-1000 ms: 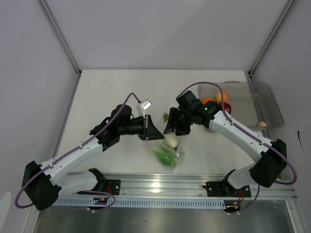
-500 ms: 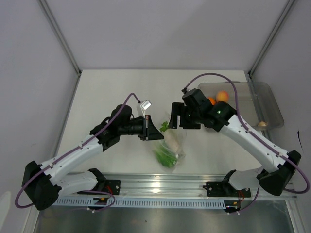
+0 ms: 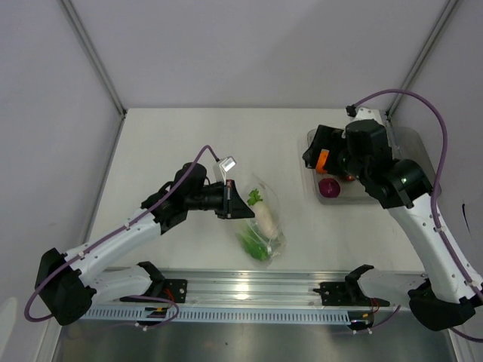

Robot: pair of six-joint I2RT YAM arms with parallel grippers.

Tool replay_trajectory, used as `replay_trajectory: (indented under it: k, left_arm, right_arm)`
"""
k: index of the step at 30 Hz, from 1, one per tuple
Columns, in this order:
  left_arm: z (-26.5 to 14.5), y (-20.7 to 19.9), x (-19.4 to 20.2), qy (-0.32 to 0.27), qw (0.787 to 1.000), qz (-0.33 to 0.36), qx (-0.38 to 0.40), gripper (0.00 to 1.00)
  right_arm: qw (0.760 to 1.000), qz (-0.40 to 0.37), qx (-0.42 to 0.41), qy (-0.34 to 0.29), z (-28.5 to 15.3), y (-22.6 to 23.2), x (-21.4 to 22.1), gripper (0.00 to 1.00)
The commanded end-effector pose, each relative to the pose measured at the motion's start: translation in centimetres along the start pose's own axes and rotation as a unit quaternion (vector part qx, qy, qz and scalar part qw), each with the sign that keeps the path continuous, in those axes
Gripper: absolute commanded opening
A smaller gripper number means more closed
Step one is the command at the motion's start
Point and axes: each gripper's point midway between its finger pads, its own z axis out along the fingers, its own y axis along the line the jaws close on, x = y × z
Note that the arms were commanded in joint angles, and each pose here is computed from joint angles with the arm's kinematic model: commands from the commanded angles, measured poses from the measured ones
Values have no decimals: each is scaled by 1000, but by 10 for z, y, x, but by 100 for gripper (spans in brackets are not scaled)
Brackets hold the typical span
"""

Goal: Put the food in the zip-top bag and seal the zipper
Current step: Place the fake vegetable in the zipper food storage bag, then pick up the fake fruit from the bin.

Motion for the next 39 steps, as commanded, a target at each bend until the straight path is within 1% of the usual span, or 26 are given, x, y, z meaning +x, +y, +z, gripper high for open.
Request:
replay_trajectory:
  k: [1,3,4,6,7,9,10,11,12,13,14,18,19,24,27,33,34,39]
  left_arm:
    - [-4,-14,-12,-17,1000,12,12,1]
    - [-4,-13,-11,-15,1000,12,13,1]
    - [-5,-15,-11,-15,1000,14,15,1]
    - [-4,-14,-11,-13,1000,14,15,1]
    - [-4,-15,-11,-14,1000,14,16,1]
    - [-4,-15,-10,-12,1000,14,18,1]
    - [-4,-15,-11,-12,1000,14,17,1]
    - [-4,-16,-10,-11,1000,15,19,1]
    - [-5,-16,-10,-11,1000,15,20,1]
    - [-5,-16,-10,-12,1000,15,21,1]
    - [-5,-17,-10,-12,1000,15,21,1]
    - [-6,-17,-8,-10,1000,18,23,1]
    - [-5,-16,-7,-9,1000,16,22,0]
    - [-3,-14,-6,-4,1000,14,25,1]
    - [-3,-15,-5,-3,999,14,28,1]
    - [-3,-15,-5,-3,999,15,28,1]
    - [-3,-14,-4,-2,1000,14,27,1]
    - [-4,-16,-6,-4,1000,14,26,1]
  right_arm:
    - [997,-4,70,-25,15,-46,-19,99]
    - [995,1,98,-13,29,-66,-19,99]
    - [992,17,122,-12,36,-85,-23,99]
    - [991,33,132,4,52,-100,-20,100]
    - [987,52,150,-1,59,-118,-22,99]
    - [983,79,167,4,74,-137,-21,99]
    - [981,88,172,-9,80,-146,-27,99]
    - [975,106,193,-9,85,-166,-22,99]
    - [972,117,201,-5,93,-177,-19,99]
    - [971,126,204,-13,100,-186,-22,100]
    - [964,144,225,-8,103,-208,-17,99]
    - [951,180,250,26,129,-248,0,99]
    - [946,191,259,47,141,-259,12,99]
    - [938,215,263,73,169,-283,32,99]
    - [937,218,263,71,183,-293,32,99]
    - [932,226,266,98,207,-308,48,99]
    - [935,228,254,100,212,-305,49,100]
    - [934,231,248,111,228,-311,58,99]
